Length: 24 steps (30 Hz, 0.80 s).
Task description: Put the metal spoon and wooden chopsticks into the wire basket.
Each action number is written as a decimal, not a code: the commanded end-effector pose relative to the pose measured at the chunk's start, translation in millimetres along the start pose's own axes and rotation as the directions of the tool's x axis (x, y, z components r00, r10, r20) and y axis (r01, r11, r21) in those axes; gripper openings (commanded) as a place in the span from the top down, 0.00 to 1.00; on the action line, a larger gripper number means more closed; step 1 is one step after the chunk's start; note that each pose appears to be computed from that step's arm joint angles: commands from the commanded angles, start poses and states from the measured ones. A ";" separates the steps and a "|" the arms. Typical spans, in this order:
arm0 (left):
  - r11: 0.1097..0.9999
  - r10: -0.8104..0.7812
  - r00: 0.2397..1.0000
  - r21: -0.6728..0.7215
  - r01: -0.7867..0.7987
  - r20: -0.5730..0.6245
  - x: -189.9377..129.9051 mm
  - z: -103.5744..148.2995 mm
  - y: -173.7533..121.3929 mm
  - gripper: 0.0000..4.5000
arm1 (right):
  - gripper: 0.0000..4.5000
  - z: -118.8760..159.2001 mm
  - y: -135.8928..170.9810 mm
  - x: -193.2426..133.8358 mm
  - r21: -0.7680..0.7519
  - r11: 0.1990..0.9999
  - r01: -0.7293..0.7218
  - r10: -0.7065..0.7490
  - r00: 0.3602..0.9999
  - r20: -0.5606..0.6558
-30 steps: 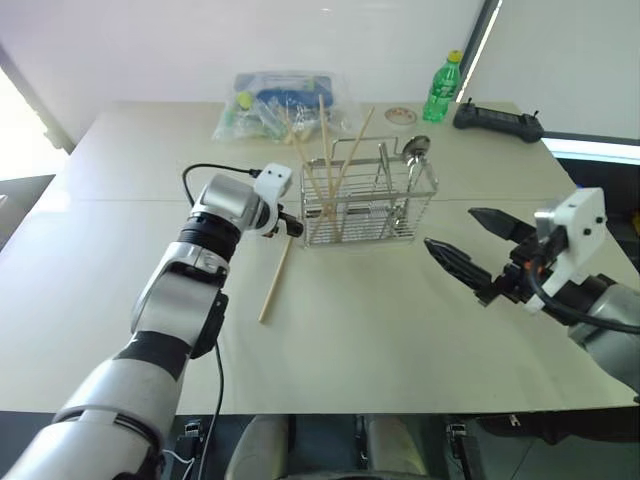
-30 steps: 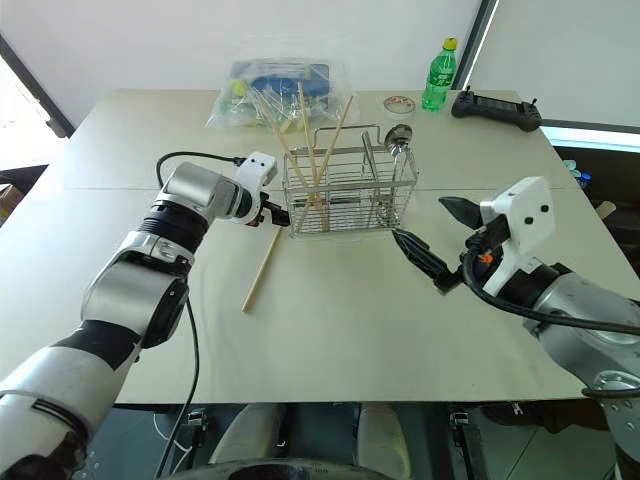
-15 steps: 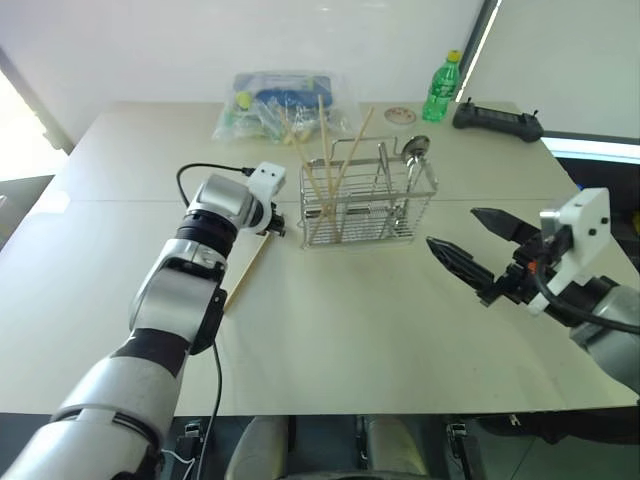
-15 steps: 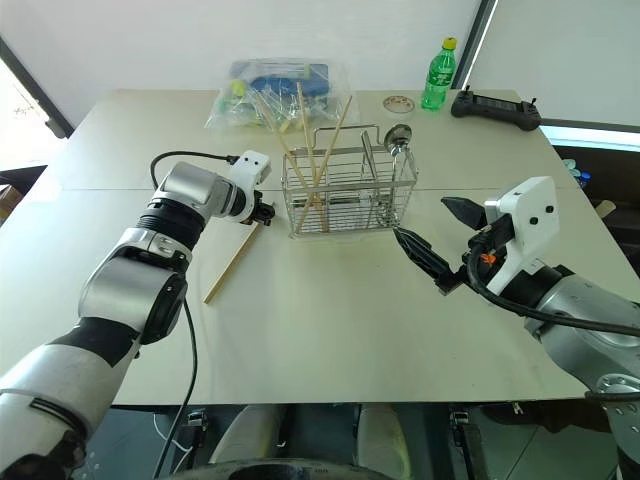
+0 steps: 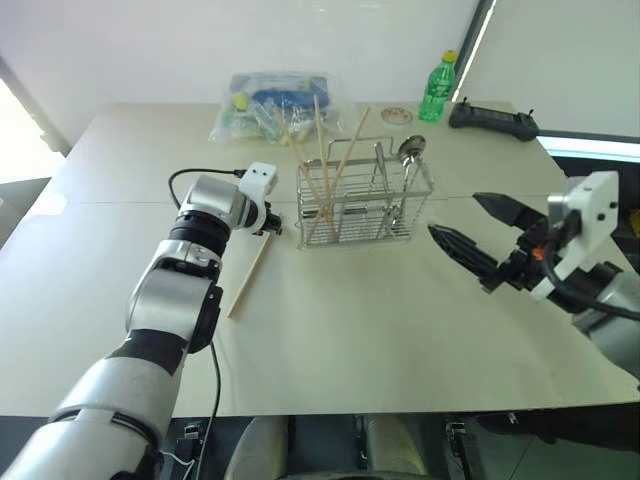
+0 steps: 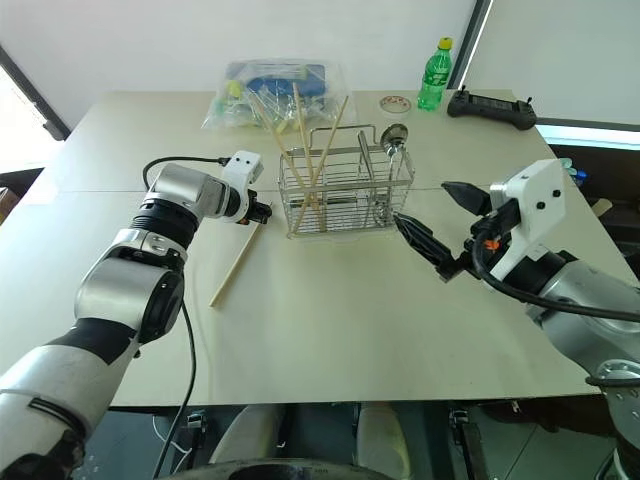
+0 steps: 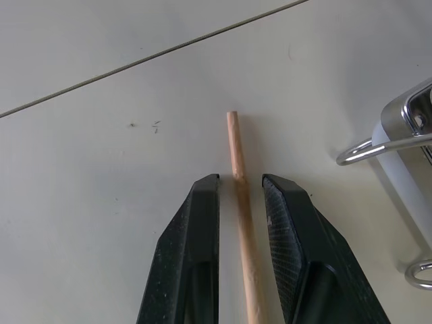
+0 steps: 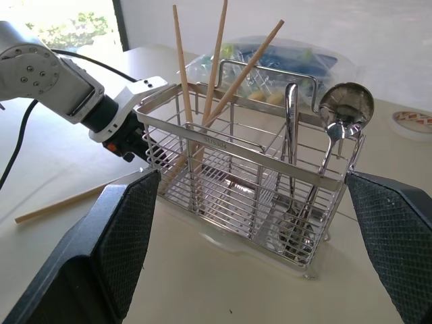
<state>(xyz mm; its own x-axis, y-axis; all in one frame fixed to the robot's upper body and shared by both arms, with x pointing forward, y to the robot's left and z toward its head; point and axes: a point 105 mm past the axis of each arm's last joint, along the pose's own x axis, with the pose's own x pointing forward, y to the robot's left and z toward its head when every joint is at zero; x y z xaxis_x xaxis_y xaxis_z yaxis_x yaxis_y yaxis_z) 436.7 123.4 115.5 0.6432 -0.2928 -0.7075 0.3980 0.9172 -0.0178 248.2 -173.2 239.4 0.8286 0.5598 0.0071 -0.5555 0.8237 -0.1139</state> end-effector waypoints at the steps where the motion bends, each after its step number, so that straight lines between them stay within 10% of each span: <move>1: 0.999 0.011 0.999 -0.034 -0.012 -0.042 5.4 -14.8 4.2 0.99 | 0.00 8.3 0.9 1.4 -0.029 1.000 -0.012 0.013 1.000 0.026; 9: 0.998 0.015 1.000 -0.061 -0.015 0.001 -3.8 -1.7 8.6 0.99 | 0.00 8.3 1.4 3.1 -0.029 0.999 -0.026 0.027 0.999 0.021; 13: 0.985 0.077 0.949 -0.168 -0.025 0.305 -41.0 62.1 29.4 0.99 | 0.00 6.7 2.1 1.6 -0.031 0.999 -0.037 0.038 0.999 0.001; 19: 0.956 0.182 0.548 -0.277 0.094 0.816 -164.2 164.1 60.3 0.99 | 0.00 7.0 0.4 0.4 -0.027 0.999 -0.044 0.043 0.999 -0.018; 24: 0.986 -0.022 0.117 0.003 0.164 0.993 -279.9 193.2 31.1 0.99 | 0.00 4.6 0.0 1.1 -0.017 0.999 -0.045 0.045 0.999 -0.028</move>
<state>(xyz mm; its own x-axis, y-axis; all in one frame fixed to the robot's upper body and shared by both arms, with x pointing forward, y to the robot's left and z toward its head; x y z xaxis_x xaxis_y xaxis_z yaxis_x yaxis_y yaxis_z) 428.4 188.1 406.9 0.8481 -0.2628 0.4601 0.4005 0.8865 -0.2320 250.7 -171.0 234.9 0.8022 0.5947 -0.0530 -0.5967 0.7954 -0.1066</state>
